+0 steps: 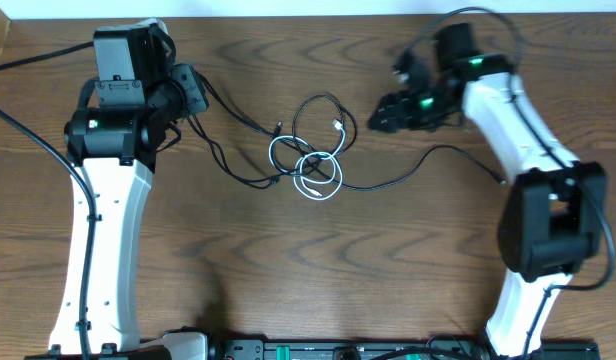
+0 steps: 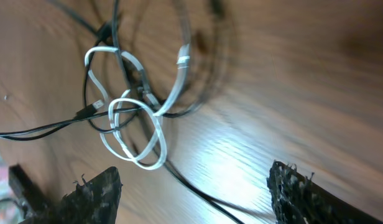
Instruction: Untangle cables
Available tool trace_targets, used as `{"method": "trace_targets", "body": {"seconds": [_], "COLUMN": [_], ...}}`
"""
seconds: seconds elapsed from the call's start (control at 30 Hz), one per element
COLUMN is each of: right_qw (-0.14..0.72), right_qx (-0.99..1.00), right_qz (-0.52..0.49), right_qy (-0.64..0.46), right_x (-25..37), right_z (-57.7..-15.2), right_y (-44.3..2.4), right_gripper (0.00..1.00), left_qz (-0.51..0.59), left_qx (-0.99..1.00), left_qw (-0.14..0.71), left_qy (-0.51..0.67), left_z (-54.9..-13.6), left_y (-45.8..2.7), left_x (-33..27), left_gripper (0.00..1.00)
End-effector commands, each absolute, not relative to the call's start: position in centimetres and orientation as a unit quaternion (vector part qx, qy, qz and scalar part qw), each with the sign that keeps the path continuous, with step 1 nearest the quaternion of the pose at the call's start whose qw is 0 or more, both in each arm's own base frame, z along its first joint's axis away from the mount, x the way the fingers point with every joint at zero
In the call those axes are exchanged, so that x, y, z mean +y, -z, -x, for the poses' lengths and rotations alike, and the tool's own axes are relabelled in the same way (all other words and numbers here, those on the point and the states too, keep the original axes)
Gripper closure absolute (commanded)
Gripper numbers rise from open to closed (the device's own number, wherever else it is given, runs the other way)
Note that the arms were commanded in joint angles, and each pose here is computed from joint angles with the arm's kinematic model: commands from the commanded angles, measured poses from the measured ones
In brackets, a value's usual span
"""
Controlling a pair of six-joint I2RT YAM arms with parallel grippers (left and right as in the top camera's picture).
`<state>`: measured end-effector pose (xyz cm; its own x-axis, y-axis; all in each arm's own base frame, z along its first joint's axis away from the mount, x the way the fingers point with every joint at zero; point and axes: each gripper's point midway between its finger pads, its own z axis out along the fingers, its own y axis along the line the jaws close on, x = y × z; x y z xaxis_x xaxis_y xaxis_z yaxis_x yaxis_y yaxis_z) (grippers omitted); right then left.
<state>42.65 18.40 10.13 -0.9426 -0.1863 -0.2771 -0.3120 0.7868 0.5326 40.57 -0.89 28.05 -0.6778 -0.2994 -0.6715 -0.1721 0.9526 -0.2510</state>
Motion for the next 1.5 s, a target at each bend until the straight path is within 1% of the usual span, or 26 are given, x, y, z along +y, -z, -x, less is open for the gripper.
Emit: {"method": "trace_targets", "body": {"seconds": [0.0,0.17,0.33,0.47,0.57,0.77,0.83,0.97,1.13,1.17,1.33,1.47], "right_qw": [0.069,0.033,0.01,0.006,0.001,-0.027,-0.031,-0.025,-0.004,0.003,0.06,0.121], "right_qx": [0.945,0.943,0.942,0.94,0.942,0.947,0.948,0.948,0.946,0.946,0.941,0.931], "right_qz": [0.118,0.134,0.152,0.166,0.154,0.127,0.121,0.121,0.127,0.127,0.124,0.127], "right_qy": [-0.298,-0.302,-0.299,-0.299,-0.299,-0.294,-0.292,-0.292,-0.298,-0.299,-0.311,-0.319], "right_x": [21.5,24.5,26.3,27.7,28.7,29.8,29.7,29.6,28.8,28.4,26.2,24.0], "right_z": [-41.9,-40.3,-38.9,-38.3,-38.3,-37.5,-37.4,-37.8,-38.7,-39.0,-40.6,-41.3], "right_y": [-7.6,-5.0,-3.3,-2.5,-1.5,1.3,1.6,1.3,-0.8,-1.5,-7.6,-13.7], "right_gripper": [0.28,0.3,0.31,0.34,0.37,0.55,0.61,0.77,0.96,0.99,0.99,0.99], "left_qz": [0.131,0.131,0.131,0.131,0.131,0.131,0.132,0.132,0.132,0.132,0.132,0.133], "left_qx": [0.913,0.914,0.914,0.914,0.914,0.916,0.916,0.916,0.917,0.917,0.919,0.921], "left_qw": [0.375,0.373,0.372,0.372,0.372,0.368,0.367,0.366,0.365,0.364,0.359,0.355], "left_qy": [0.095,0.095,0.095,0.095,0.095,0.094,0.094,0.094,0.094,0.094,0.093,0.092], "left_z": [-40.5,-40.4,-40.4,-40.4,-40.4,-40.3,-40.2,-40.2,-40.2,-40.3,-40.4,-40.6], "left_y": [-28.0,-27.9,-27.9,-27.9,-27.9,-27.8,-27.7,-27.7,-27.6,-27.5,-27.1,-26.7], "left_x": [-1.3,-1.3,-1.3,-1.3,-1.3,-1.3,-1.3,-1.3,-1.3,-1.3,-1.3,-1.3], "left_gripper": [0.93,0.92,0.93,0.92,0.93,0.92,0.92,0.93,0.93,0.93,0.92,0.93]}}
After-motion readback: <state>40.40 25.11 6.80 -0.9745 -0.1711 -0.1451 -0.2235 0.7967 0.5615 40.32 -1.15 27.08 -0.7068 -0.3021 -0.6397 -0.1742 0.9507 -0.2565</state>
